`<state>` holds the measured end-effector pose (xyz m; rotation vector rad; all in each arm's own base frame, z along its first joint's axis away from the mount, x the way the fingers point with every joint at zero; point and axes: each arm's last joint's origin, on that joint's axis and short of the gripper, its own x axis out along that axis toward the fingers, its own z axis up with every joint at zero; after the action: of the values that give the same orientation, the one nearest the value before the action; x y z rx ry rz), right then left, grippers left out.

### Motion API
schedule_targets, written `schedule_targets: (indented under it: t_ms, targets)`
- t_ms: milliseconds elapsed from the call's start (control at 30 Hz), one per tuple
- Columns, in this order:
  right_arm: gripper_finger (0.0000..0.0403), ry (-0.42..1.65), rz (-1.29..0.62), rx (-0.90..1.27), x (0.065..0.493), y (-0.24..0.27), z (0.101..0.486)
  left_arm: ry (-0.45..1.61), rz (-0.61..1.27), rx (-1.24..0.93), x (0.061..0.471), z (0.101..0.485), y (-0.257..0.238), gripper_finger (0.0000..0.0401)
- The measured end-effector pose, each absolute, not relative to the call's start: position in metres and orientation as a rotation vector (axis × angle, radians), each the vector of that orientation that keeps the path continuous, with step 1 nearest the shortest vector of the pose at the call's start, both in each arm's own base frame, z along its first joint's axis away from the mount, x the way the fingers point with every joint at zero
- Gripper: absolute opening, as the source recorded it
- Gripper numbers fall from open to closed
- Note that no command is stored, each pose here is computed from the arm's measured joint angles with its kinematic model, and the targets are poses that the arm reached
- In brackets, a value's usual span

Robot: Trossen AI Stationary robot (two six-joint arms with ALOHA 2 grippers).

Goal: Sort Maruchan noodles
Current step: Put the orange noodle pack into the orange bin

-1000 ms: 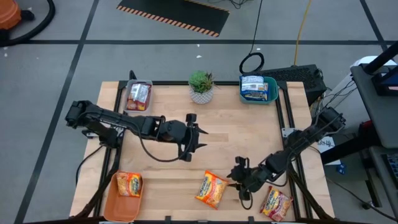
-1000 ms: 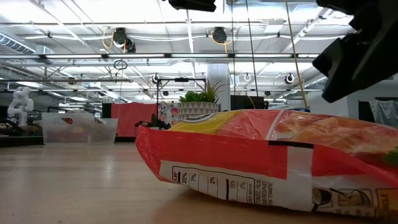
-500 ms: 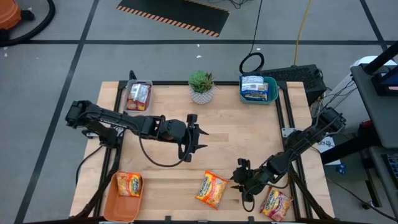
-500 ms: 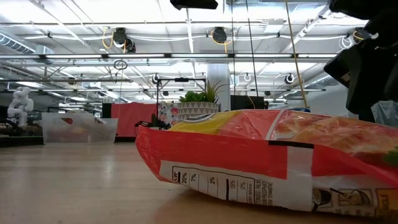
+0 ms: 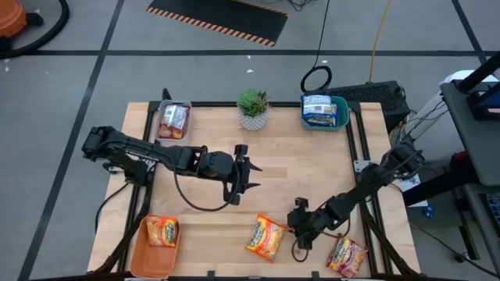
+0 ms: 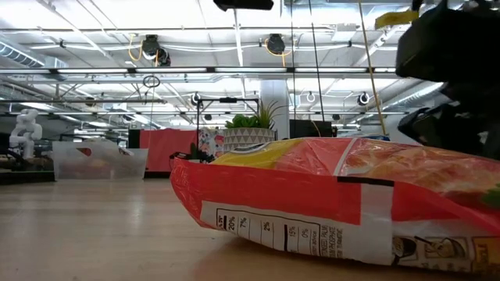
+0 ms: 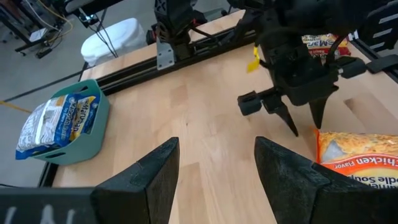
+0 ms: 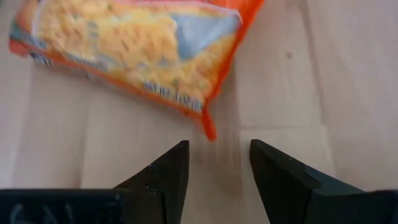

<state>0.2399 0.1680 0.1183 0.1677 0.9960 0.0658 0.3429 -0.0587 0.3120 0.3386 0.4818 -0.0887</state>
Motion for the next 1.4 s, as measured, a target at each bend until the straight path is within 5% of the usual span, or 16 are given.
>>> schedule_targets:
  t_ms: [500, 1000, 1400]
  targets:
    - [0.0159, 0.878, 0.212, 0.099, 0.261, 0.169, 0.111, 0.663, -0.108, 0.355, 0.333, 0.297, -0.057, 0.0214]
    - [0.001, 0.873, 0.273, 0.015, 0.27, 0.154, 0.111, 0.69, -0.076, 0.266, 0.332, 0.295, -0.057, 0.0214]
    - [0.0001, 0.868, 0.35, 0.008, 0.284, 0.129, 0.112, 0.825, -0.015, 0.123, 0.323, 0.286, -0.056, 0.0214]
